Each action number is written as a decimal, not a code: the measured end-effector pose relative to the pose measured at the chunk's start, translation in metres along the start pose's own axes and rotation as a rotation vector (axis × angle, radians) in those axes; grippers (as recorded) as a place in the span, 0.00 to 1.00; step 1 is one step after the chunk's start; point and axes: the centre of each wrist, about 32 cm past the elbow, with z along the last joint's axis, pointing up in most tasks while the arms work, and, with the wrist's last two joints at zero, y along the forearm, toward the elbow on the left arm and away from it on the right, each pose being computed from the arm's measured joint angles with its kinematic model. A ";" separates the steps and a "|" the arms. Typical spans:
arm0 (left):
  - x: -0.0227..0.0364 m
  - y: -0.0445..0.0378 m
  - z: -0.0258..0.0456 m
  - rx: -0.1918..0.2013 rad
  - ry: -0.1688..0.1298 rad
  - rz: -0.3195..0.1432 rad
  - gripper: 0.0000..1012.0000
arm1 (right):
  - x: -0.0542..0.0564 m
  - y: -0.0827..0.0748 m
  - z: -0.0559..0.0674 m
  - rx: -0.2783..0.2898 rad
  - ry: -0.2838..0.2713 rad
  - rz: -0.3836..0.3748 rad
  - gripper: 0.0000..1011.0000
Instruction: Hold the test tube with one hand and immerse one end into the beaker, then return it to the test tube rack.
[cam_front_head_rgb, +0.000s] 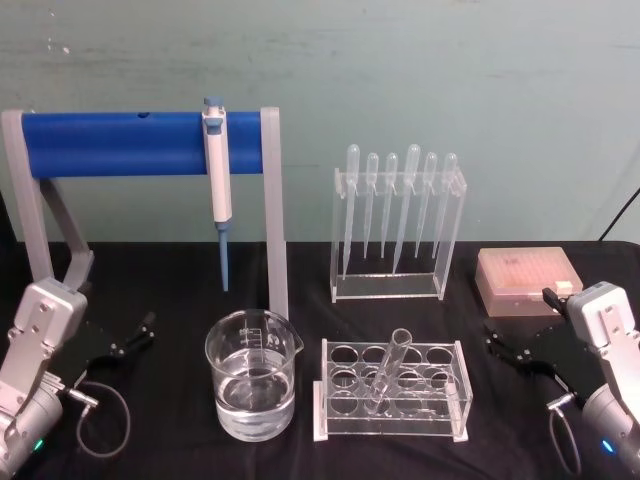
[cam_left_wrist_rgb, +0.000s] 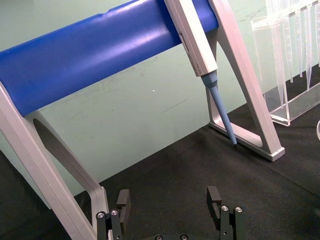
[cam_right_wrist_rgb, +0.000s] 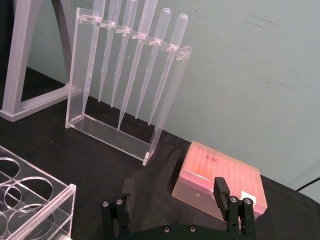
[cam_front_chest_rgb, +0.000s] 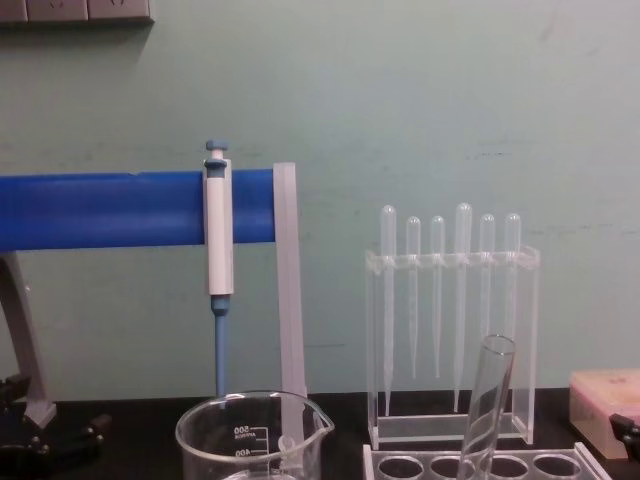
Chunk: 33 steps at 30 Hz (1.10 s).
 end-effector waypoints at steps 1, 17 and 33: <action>0.0000 0.0000 0.0000 0.000 0.000 0.000 0.99 | 0.000 0.000 0.000 0.000 0.000 0.000 0.99; 0.0000 0.0000 0.0000 0.000 0.000 0.000 0.99 | 0.000 0.000 0.000 0.000 0.000 0.000 0.99; 0.0000 0.0000 0.0000 0.000 0.000 0.000 0.99 | 0.000 0.000 0.000 0.000 0.000 0.000 0.99</action>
